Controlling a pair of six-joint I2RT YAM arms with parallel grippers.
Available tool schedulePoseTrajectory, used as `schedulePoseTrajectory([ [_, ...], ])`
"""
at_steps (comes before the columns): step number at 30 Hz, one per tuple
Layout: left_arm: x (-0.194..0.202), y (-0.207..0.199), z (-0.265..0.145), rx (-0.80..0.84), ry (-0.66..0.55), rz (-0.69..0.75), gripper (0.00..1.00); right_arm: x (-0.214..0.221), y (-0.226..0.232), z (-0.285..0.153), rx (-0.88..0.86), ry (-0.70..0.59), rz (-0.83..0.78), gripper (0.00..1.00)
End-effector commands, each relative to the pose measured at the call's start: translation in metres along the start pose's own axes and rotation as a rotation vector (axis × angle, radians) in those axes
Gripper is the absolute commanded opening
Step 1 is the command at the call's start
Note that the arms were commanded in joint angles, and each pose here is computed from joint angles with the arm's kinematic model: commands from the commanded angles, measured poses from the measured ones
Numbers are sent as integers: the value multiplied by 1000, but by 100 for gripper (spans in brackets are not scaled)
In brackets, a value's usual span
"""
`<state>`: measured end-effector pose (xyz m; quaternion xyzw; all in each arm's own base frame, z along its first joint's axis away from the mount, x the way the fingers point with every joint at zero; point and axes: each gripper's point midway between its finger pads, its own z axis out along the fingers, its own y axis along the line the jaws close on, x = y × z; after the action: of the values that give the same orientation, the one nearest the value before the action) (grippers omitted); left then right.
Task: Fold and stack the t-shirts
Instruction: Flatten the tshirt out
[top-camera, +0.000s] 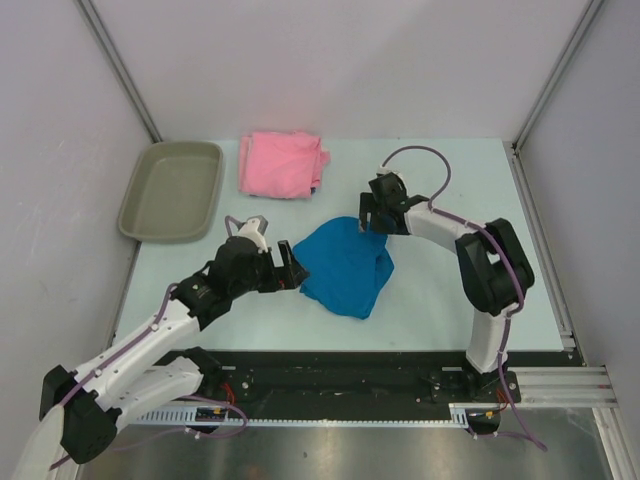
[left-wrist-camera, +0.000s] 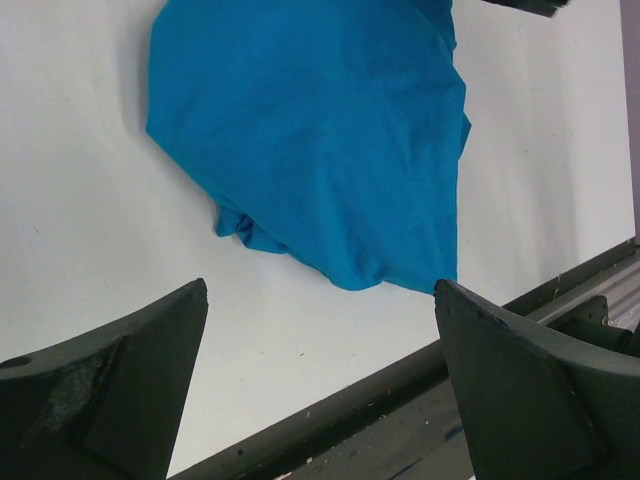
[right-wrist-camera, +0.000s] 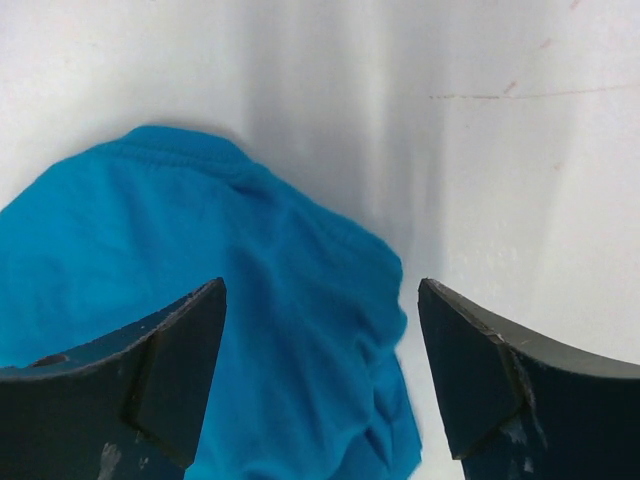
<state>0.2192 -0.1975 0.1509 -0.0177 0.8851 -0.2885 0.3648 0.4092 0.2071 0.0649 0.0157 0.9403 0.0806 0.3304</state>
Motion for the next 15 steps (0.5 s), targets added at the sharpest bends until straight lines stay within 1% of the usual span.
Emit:
schedulePoseTrajectory([
  [1,-4,-11,-1,56,-26,-18,100,-20,15,18,-19,-27,12,79],
  [4,-1,-9,0,47,-15,-12,100,-13,15,27,2,-9,8,52],
  [5,-1,-7,1,42,-14,-10,100,-15,16,27,12,-16,5,29],
  [7,-1,-5,0,32,-16,-7,100,-23,14,20,62,-59,-20,0],
  [8,-1,-6,0,39,-20,-5,100,-32,15,13,80,-91,-33,0],
  [9,0,-6,0,41,-18,-3,100,-51,22,-5,70,-161,-60,0],
  [10,1,-5,0,42,-18,-8,100,-68,22,-20,104,-232,-74,0],
  [11,0,-7,0,50,-23,-9,100,-86,39,-40,83,-298,-94,0],
  [12,1,-5,0,45,-21,-11,100,-102,46,-60,81,-346,-100,0],
  [13,1,-4,0,40,-21,-16,100,-127,53,-98,64,-430,-119,0],
  [14,2,-5,0,44,-20,-16,100,-139,74,-128,22,-489,-138,0],
  [15,2,-5,0,45,-19,-20,100,-164,90,-170,-23,-581,-133,0],
])
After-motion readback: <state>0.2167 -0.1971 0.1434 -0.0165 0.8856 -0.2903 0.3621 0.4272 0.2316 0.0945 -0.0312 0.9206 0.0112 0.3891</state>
